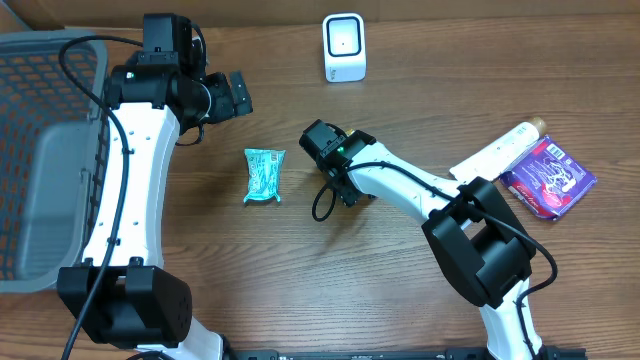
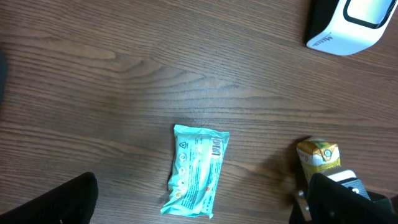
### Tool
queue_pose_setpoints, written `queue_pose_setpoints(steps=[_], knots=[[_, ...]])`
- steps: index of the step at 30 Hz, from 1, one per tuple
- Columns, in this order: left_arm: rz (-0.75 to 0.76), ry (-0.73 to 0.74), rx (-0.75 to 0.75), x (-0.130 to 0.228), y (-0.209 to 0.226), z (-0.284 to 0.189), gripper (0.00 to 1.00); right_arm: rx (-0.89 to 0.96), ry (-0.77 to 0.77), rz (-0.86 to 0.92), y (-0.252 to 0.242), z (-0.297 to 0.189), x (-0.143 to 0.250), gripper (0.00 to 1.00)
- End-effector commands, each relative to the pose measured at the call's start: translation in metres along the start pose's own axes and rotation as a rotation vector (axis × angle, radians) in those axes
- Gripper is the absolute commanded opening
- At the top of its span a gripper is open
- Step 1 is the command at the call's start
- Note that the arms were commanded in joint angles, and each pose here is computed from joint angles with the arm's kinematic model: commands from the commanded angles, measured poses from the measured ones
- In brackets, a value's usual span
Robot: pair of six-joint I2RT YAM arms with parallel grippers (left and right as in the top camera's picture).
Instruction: Scan the item barcode
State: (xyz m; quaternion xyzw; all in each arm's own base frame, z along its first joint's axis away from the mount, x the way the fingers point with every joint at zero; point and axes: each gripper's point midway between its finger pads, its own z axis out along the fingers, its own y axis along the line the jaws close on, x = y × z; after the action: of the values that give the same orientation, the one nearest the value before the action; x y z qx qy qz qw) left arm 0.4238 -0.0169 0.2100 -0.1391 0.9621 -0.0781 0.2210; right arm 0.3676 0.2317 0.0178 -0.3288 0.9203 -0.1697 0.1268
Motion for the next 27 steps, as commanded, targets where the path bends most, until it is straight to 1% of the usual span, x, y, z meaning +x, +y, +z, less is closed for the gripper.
queue_pose_setpoints(steps=[1, 3, 5, 7, 9, 11, 14, 17, 19, 22, 24, 25, 27], knots=[[-0.004, -0.024, 0.017, -0.005, -0.005, -0.009, 1.0, 0.032, 0.002, 0.005, -0.006, 0.006, 0.001, 0.61], [-0.004, -0.024, 0.017, -0.005, -0.005, -0.009, 1.0, 0.027, 0.0, 0.011, -0.007, 0.006, 0.001, 0.51], [-0.004, -0.024, 0.017, -0.005, -0.005, -0.009, 1.0, 0.01, 0.003, 0.017, -0.006, 0.008, 0.001, 0.43], [-0.004, -0.024, 0.017, -0.005, -0.005, -0.009, 1.0, -0.019, 0.006, 0.028, -0.004, 0.009, 0.002, 0.27], [-0.004, -0.024, 0.017, -0.005, -0.005, -0.009, 1.0, -0.073, 0.01, 0.032, 0.002, 0.008, 0.002, 0.2], [-0.004, -0.024, 0.017, -0.005, -0.005, -0.009, 1.0, -0.143, 0.014, 0.038, 0.011, 0.003, 0.001, 0.18], [-0.004, -0.025, 0.017, -0.005, -0.005, -0.009, 1.0, -0.259, 0.025, 0.049, 0.02, -0.008, -0.001, 0.18], [-0.004, -0.024, 0.017, -0.005, -0.005, -0.009, 0.99, -0.425, 0.021, 0.074, 0.031, -0.023, -0.005, 0.18], [-0.004, -0.024, 0.017, -0.005, -0.005, -0.009, 1.0, -0.583, 0.005, 0.078, 0.044, -0.035, -0.008, 0.18], [-0.004, -0.024, 0.017, -0.005, -0.005, -0.009, 1.0, -0.905, -0.039, 0.083, 0.064, -0.063, -0.014, 0.18], [-0.004, -0.024, 0.017, -0.005, -0.005, -0.009, 1.0, -1.084, -0.081, 0.09, 0.069, -0.081, -0.018, 0.18], [-0.004, -0.024, 0.017, -0.005, -0.005, -0.009, 1.0, -1.152, -0.1, 0.098, 0.07, -0.087, -0.019, 0.18], [-0.004, -0.024, 0.017, -0.005, -0.005, -0.009, 1.0, -1.227, -0.123, 0.119, 0.069, -0.091, -0.02, 0.19]])
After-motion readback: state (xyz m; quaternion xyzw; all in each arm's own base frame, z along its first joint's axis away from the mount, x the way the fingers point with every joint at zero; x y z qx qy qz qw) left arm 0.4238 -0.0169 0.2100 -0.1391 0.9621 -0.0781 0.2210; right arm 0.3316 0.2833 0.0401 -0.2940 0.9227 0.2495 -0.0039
